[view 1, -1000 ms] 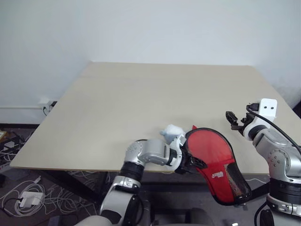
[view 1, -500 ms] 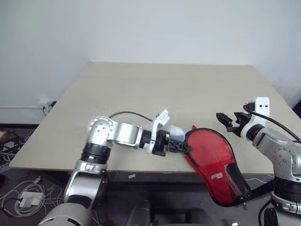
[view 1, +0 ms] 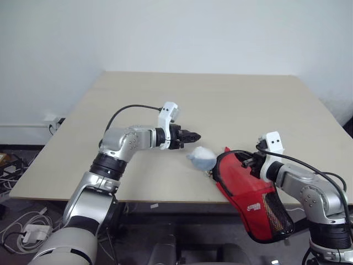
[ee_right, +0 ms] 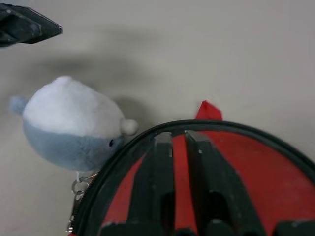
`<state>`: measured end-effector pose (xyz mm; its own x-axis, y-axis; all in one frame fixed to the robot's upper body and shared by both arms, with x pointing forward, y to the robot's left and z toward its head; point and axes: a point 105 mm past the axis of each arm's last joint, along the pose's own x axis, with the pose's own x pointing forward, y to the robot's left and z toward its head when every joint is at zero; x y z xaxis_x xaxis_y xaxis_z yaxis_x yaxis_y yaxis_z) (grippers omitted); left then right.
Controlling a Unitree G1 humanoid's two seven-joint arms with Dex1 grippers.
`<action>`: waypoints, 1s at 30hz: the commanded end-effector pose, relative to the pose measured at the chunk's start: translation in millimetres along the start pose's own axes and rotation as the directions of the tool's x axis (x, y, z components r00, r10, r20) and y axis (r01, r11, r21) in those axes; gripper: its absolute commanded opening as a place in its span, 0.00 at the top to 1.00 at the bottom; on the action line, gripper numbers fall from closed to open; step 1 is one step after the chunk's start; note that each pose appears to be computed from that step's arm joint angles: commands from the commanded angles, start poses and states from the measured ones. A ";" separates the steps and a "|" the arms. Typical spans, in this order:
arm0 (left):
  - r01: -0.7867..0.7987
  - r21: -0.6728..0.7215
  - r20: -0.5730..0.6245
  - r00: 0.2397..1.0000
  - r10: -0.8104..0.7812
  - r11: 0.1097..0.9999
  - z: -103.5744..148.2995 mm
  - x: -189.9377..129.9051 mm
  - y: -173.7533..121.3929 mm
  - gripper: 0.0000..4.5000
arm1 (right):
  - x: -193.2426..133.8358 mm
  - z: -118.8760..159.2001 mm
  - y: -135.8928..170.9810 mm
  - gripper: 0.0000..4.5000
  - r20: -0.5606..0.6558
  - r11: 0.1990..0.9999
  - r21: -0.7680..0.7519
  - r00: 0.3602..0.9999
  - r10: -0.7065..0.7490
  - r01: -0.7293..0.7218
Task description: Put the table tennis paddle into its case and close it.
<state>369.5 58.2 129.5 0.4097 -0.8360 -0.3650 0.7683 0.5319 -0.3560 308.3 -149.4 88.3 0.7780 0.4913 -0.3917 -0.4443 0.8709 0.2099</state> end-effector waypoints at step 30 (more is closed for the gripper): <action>0.113 0.110 -0.179 0.980 -0.093 0.987 -46.6 28.7 -3.8 0.04 | 11.7 -28.9 -18.2 0.86 -0.054 0.993 0.010 0.992 -0.114 0.114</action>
<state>349.4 38.4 76.3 0.2177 -0.8501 -0.4796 0.8609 0.3988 -0.3160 310.7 -157.3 54.8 0.7946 0.4032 -0.4540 -0.3611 0.9149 0.1804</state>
